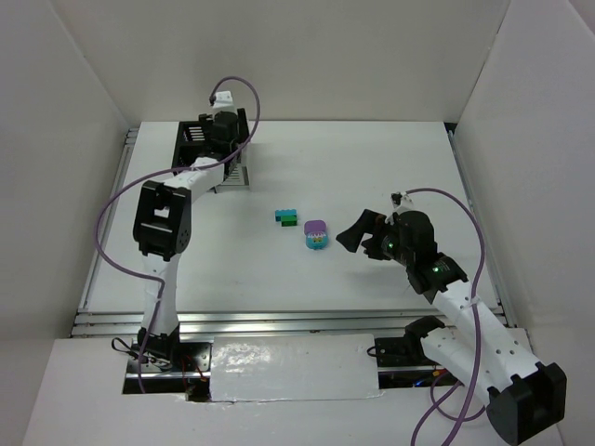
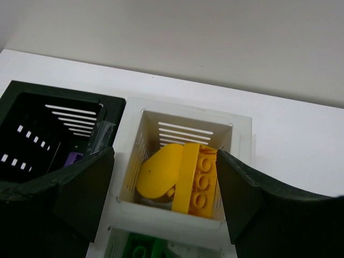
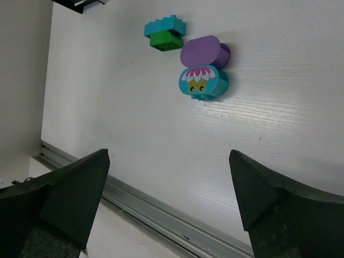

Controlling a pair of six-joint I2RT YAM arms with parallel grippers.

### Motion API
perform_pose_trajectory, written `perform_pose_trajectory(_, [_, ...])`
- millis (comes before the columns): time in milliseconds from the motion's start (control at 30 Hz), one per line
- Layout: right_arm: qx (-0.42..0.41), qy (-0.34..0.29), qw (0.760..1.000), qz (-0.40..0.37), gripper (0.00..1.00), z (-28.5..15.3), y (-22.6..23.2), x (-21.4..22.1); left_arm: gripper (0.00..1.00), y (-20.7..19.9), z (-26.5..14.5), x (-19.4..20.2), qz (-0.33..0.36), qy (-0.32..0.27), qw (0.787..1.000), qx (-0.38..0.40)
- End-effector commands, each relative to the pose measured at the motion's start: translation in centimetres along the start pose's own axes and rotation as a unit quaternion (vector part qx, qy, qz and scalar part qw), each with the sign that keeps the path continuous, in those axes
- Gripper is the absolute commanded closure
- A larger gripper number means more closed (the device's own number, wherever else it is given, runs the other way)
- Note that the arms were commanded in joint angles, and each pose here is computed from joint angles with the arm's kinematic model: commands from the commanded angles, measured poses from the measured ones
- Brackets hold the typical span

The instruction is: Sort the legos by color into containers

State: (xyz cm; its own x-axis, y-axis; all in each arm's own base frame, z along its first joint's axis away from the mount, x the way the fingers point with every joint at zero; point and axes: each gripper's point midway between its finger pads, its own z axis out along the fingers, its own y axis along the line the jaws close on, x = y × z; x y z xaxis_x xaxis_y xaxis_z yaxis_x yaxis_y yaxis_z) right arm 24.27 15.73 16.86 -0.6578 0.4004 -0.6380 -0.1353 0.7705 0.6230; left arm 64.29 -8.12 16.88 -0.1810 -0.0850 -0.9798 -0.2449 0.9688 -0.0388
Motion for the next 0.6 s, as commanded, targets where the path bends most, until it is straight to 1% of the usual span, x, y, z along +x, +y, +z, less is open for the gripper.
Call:
perform_pose_trajectory(0, [-0.031, -0.034, 0.999, -0.007, 0.0, -0.3, 2.1, -2.4, 0.11, 0.4, -3.3, -8.1, -0.058, -0.069, 0.996, 0.011])
perform_pose_trajectory(33, [-0.031, -0.035, 0.999, -0.007, 0.0, -0.3, 2.1, -2.5, 0.11, 0.3, -4.1, -9.6, -0.067, -0.08, 0.994, 0.017])
perform_pose_trajectory(67, [-0.034, -0.035, 0.999, -0.005, 0.0, -0.3, 2.2, -2.5, 0.1, 0.2, -4.9, -10.1, -0.068, -0.072, 0.995, 0.024])
perform_pose_trajectory(100, [-0.035, -0.034, 0.999, -0.005, 0.0, -0.3, 2.2, -2.4, 0.09, 0.0, -6.6, -12.6, -0.082, -0.082, 0.993, 0.038])
perform_pose_trajectory(133, [-0.037, -0.035, 0.999, -0.005, 0.0, -0.3, 2.3, -2.4, 0.08, -0.2, -7.6, -13.9, -0.087, -0.08, 0.992, 0.052])
perform_pose_trajectory(167, [-0.037, -0.035, 0.999, -0.003, 0.0, -0.2, 2.2, -2.3, 0.08, -0.5, -8.5, -12.8, -0.074, -0.038, 0.994, 0.065])
perform_pose_trajectory(233, [-0.039, -0.041, 0.998, -0.003, 0.0, -0.2, 2.3, -2.5, 0.08, -1.6, -11.1, -14.4, -0.103, -0.005, 0.989, 0.105])
perform_pose_trajectory(267, [-0.04, -0.042, 0.998, -0.002, 0.0, -0.2, 2.4, -2.6, 0.07, -2.0, -12.1, -13.5, -0.107, 0.025, 0.987, 0.116])
perform_pose_trajectory(300, [-0.04, -0.043, 0.998, -0.002, 0.0, -0.2, 2.4, -2.7, 0.06, -2.7, -14.1, -12.4, -0.11, 0.063, 0.983, 0.13])
perform_pose_trajectory(333, [-0.038, -0.043, 0.998, -0.003, 0.0, -0.3, 2.4, -2.7, 0.06, -3.2, -15.2, -10.7, -0.106, 0.09, 0.981, 0.138])
perform_pose_trajectory(367, [-0.041, -0.045, 0.998, -0.006, 0.0, -0.5, 2.6, -2.9, 0.05, -3.7, -16.2, -9.8, -0.1, 0.104, 0.98, 0.139])
perform_pose_trajectory(400, [-0.038, -0.049, 0.998, -0.006, 0.0, -0.6, 2.6, -3.1, 0.04, -4.7, -18.2, -7.8, -0.085, 0.132, 0.977, 0.142])
perform_pose_trajectory(433, [-0.036, -0.049, 0.998, -0.007, 0.0, -0.8, 2.5, -3.0, 0.04, -5.4, -19.2, -6.8, -0.075, 0.147, 0.975, 0.148])
perform_pose_trajectory(467, [-0.036, -0.053, 0.998, -0.011, 0.0, -1.0, 2.5, -3.1, 0.04, -7.3, -20.8, -5.4, -0.058, 0.164, 0.971, 0.166])
perform_pose_trajectory(533, [-0.028, -0.057, 0.998, -0.013, 0.0, -1.3, 2.2, -3.2, 0.04, -8.3, -22.6, -2.2, -0.025, 0.206, 0.963, 0.171])
perform_pose_trajectory(567, [-0.027, -0.06, 0.998, -0.015, 0.0, -1.4, 2.1, -3.2, 0.0, -10.1, -24.2, -0.5, -0.003, 0.224, 0.957, 0.187])
